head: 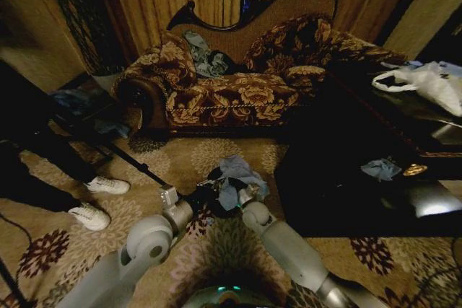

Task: Place a garbage bag over the trash bin.

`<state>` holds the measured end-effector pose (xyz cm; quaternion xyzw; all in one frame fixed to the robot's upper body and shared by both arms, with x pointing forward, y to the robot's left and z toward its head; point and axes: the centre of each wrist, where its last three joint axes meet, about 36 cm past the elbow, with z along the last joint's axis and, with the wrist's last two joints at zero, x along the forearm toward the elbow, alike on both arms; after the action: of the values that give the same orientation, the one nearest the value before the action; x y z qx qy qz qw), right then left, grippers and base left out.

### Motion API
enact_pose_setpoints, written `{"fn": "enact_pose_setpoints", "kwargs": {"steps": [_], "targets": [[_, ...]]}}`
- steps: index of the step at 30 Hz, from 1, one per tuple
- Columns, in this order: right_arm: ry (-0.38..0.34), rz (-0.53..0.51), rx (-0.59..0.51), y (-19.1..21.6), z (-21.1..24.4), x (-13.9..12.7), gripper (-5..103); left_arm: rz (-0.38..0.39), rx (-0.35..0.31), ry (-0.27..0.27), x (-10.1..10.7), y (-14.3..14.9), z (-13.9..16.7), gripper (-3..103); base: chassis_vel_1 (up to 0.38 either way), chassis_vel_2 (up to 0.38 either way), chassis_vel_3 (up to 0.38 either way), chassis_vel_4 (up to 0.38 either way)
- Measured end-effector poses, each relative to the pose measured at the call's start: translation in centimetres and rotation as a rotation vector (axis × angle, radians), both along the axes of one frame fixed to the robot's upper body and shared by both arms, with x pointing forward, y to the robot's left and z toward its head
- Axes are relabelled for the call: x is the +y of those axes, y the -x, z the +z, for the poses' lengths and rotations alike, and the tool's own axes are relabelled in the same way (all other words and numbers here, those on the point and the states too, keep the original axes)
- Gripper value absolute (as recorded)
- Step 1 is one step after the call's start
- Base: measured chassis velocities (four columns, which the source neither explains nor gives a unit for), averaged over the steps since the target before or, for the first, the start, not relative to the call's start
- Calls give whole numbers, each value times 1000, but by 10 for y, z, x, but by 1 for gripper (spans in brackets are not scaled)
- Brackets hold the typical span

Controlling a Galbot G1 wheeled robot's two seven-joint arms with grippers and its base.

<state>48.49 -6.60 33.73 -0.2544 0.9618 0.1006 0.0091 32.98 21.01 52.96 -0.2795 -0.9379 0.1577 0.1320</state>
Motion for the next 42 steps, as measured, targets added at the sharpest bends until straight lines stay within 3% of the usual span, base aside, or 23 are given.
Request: {"fn": "enact_pose_setpoints", "kwargs": {"steps": [8, 12, 15, 19, 29, 42], "targets": [[105, 3, 57, -10, 3, 19, 0, 88, -26, 63, 14, -12, 3, 0, 0, 0, 0, 0], [166, -20, 125, -18, 15, 32, 0, 136, -40, 92, 22, -25, 4, 0, 0, 0, 0, 0], [225, -37, 237, -23, 30, 48, 0, 172, -57, 114, 31, -36, 8, 0, 0, 0, 0, 0], [265, -40, 296, -30, 42, 58, 0, 183, -90, 132, 38, -48, 17, 0, 0, 0, 0, 0], [317, -75, 278, -61, 65, 72, 0, 150, -134, 169, 42, -68, 23, 0, 0, 0, 0, 0], [416, -60, 308, -76, 48, 62, 0, 147, -139, 204, 46, -88, 15, 0, 0, 0, 0, 0]]}}
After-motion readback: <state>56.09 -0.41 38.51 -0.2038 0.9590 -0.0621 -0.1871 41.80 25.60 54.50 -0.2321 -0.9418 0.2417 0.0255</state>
